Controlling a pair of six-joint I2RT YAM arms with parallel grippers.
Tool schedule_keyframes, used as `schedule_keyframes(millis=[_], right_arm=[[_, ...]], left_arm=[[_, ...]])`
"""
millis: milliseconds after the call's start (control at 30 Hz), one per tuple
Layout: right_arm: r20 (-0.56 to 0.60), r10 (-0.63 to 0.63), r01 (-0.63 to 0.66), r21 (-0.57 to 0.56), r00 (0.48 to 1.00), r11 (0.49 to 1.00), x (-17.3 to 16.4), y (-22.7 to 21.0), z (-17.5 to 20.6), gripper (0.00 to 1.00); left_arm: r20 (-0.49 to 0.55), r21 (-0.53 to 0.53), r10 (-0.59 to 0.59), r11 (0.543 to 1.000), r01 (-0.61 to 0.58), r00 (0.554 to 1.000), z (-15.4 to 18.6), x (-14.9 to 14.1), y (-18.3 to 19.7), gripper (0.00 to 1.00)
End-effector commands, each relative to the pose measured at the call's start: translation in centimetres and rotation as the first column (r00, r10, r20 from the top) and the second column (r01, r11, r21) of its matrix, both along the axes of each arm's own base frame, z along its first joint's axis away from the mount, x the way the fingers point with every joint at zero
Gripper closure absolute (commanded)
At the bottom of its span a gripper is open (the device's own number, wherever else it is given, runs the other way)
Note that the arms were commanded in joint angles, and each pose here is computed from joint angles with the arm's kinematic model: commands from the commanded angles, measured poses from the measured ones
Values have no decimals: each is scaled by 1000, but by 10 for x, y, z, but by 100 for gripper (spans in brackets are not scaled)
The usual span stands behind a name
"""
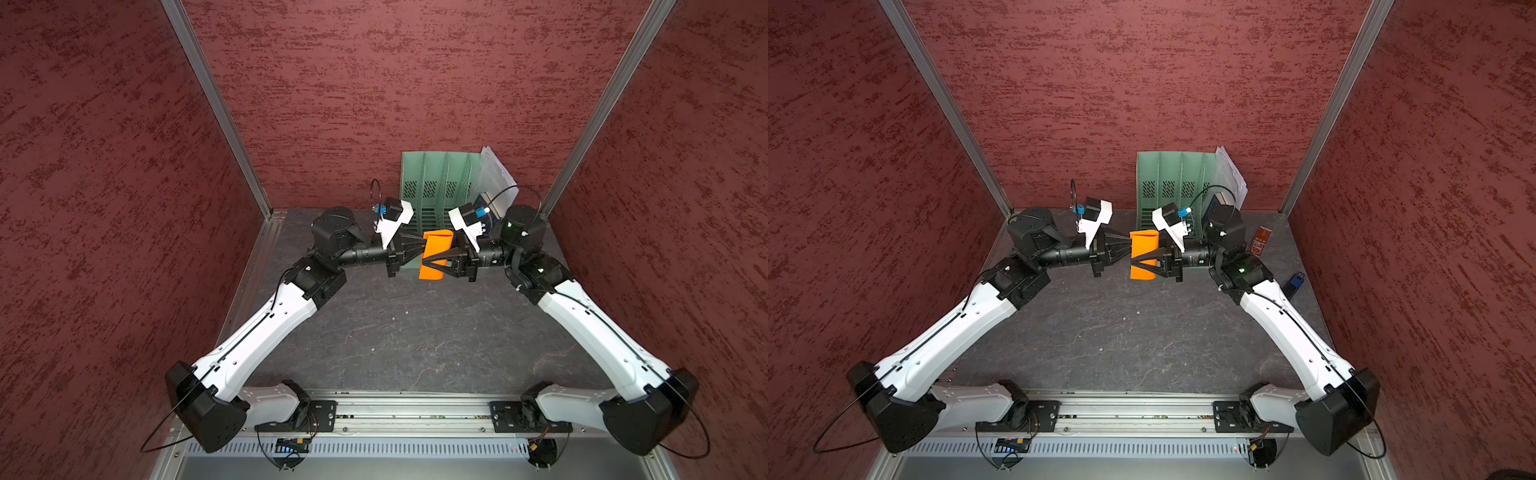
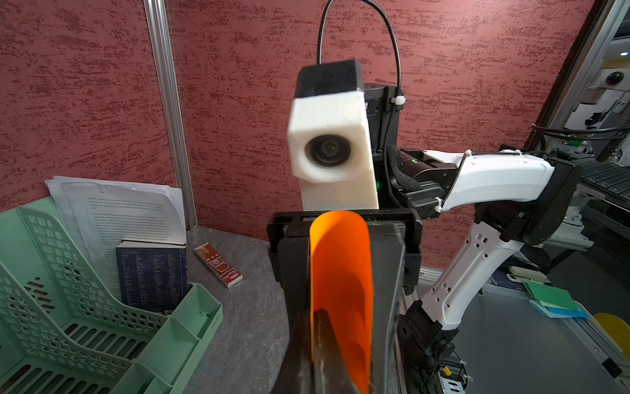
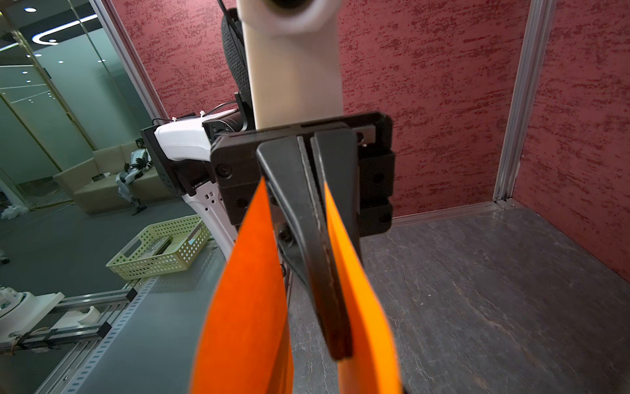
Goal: Fold the square paper along the opposite sides
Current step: Fold the paper.
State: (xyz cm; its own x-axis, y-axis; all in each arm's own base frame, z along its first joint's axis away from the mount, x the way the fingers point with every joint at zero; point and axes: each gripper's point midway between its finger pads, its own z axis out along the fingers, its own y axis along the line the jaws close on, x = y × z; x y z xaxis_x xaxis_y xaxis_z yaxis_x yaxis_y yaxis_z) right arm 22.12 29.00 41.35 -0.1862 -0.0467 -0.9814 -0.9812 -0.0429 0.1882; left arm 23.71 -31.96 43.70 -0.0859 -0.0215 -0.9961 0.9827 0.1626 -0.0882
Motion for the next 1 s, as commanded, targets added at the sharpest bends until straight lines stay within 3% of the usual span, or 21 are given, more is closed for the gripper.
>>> schedule_keyframes(millis=[0, 967], right_arm=[[33, 23, -23, 15, 999, 1000, -7, 3, 13, 69], [30, 16, -16, 1, 999, 1000, -5, 4, 8, 69]], left_arm=[[16, -7, -6, 1000, 6, 1000, 7, 0, 0, 100], [34, 10, 3, 1000, -4, 999, 14, -8, 7, 100]])
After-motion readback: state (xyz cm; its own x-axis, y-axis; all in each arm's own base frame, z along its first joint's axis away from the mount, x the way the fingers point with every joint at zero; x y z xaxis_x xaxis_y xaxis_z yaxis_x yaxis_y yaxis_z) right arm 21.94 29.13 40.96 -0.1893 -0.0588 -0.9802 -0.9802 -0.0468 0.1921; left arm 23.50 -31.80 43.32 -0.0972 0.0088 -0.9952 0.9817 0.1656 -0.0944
